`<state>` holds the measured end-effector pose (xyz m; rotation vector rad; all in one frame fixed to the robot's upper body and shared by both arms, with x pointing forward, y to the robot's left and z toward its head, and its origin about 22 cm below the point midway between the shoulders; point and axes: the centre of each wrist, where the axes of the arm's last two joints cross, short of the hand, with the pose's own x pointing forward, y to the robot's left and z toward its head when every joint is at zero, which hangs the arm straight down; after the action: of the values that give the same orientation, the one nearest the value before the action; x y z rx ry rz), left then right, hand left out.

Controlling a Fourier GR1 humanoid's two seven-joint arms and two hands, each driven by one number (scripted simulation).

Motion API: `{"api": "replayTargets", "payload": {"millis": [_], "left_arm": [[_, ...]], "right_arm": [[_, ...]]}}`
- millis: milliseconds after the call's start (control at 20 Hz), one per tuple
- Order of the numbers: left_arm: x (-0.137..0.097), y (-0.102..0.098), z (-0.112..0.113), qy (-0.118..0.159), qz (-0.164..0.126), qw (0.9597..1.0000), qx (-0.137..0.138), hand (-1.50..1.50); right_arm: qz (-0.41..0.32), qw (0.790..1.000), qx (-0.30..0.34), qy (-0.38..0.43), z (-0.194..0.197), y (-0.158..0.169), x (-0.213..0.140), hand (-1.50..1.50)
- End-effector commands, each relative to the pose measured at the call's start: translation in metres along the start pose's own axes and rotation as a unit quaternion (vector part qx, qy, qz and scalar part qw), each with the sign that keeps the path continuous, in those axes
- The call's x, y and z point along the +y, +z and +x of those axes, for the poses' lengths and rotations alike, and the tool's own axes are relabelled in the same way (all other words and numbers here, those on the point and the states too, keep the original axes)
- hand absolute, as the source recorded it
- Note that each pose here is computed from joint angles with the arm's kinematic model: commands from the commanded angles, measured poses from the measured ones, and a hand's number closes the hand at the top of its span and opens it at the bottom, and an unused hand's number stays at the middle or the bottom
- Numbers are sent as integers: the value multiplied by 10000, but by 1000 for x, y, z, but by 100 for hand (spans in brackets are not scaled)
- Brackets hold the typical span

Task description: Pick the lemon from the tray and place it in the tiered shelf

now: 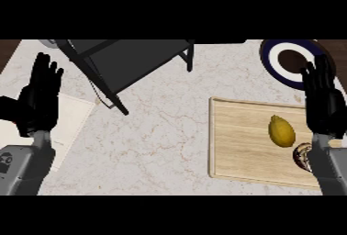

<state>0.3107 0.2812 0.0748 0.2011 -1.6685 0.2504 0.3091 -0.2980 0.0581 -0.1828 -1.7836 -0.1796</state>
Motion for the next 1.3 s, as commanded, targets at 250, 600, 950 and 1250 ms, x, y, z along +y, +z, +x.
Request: {"api": "replayTargets", "payload": {"millis": [250, 600, 950, 1250], "left_arm": [[24, 58, -76, -1552, -1244, 9700, 1395, 0], [11, 98, -100, -1596, -1888, 9554, 1617, 0], [24, 79, -109, -1568, -1923, 9551, 1620, 0], [14, 84, -95, -1548, -1977, 9551, 1570, 0]], "right_arm": [[-2045, 9292, 1141, 2858, 2, 37, -150, -150], [-2480, 9381, 1567, 1840, -12, 92, -149, -150], [-953, 9579, 1412, 2311, 47, 77, -100, -150], [-176, 9072, 2689, 3229, 82, 69, -76, -150]]}}
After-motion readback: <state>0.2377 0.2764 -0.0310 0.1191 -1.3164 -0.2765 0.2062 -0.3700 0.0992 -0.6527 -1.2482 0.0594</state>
